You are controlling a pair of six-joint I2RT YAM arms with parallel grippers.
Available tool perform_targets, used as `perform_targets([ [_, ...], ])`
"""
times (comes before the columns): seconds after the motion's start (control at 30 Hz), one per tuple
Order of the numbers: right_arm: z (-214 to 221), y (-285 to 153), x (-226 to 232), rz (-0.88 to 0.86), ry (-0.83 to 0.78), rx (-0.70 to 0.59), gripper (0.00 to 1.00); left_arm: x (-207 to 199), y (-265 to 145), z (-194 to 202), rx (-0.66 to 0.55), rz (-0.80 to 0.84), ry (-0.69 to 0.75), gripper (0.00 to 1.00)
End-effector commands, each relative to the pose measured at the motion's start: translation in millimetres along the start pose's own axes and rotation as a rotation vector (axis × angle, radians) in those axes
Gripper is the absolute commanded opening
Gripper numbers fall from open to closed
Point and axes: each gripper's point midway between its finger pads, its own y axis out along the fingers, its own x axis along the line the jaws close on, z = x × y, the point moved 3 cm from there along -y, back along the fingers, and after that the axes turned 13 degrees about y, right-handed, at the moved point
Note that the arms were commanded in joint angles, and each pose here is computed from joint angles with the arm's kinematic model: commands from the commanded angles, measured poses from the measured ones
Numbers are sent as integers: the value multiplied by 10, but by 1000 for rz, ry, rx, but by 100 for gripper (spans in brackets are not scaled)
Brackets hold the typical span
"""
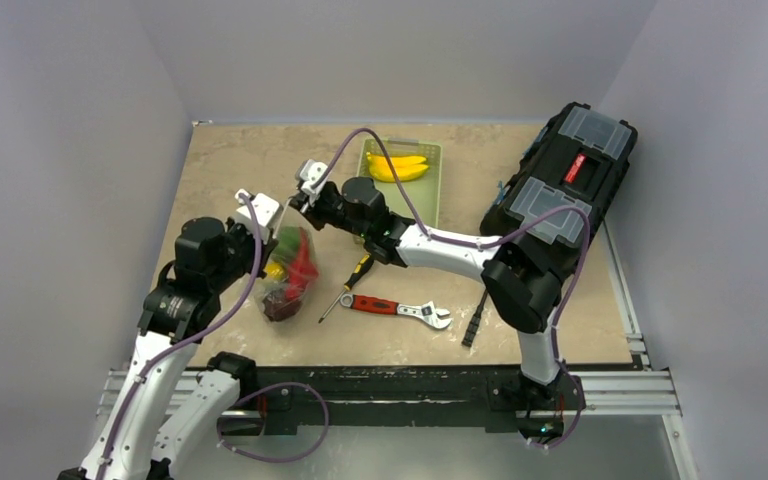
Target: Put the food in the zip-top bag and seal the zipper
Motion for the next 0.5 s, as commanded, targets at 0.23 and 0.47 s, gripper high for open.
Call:
perform_targets([
  [0.23,-337,25,-1249,391,64,-161,0,-169,-324,166,47,44,-11,1],
  [0.47,-386,94,-1559,442,65,-191,0,-183,-471,247,79,27,-15,1],
])
